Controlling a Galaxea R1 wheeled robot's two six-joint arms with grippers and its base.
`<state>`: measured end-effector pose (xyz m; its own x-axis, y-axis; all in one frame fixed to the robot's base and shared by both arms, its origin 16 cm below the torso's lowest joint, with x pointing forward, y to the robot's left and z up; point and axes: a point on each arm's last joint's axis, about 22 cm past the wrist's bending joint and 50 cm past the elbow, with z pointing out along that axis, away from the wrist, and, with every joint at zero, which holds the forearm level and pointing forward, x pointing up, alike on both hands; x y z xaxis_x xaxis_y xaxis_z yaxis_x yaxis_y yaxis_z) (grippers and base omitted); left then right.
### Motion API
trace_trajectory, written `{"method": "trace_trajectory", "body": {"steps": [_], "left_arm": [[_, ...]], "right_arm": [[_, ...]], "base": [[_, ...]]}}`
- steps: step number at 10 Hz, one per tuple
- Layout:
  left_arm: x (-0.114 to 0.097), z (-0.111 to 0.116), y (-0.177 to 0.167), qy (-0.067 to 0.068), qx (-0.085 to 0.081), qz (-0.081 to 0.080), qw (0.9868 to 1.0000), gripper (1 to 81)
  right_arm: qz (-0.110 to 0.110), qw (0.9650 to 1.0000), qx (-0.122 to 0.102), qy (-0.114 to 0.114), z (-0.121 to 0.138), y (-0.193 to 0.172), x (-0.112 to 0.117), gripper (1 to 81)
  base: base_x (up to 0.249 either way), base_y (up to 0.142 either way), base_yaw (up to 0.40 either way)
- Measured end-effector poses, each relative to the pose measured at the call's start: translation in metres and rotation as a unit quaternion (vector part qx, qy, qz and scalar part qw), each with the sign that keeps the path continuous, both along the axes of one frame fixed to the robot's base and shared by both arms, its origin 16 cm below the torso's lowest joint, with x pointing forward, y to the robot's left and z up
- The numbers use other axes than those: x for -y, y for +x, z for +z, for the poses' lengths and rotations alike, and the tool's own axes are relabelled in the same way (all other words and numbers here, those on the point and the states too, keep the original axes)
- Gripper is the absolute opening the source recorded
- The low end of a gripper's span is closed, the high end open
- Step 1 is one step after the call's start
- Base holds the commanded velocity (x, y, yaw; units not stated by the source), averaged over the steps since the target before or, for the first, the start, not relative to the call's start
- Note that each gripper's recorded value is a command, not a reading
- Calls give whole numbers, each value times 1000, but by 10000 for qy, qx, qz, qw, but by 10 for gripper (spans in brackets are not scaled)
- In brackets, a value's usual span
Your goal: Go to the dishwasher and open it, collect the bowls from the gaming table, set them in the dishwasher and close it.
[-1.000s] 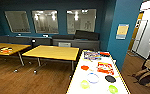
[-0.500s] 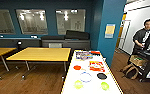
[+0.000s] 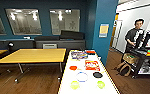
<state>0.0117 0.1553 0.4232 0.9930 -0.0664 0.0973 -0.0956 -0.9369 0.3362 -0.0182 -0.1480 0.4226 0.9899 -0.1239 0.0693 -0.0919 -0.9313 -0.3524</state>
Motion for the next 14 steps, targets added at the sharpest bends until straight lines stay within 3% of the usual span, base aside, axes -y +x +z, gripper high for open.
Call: {"method": "trace_trajectory", "body": {"steps": [10, 14], "left_arm": [[7, 1, 0, -60, 24, 12, 10000, 811], [10, 3, 0, -131, 25, 11, 9999, 811]], "right_arm": [[-32, 10000, 37, 1, 0, 4, 5, 811], [-40, 9993, 73, 377, 11, 8, -5, 811]], "base": [[0, 0, 0], [0, 0, 0]]}}
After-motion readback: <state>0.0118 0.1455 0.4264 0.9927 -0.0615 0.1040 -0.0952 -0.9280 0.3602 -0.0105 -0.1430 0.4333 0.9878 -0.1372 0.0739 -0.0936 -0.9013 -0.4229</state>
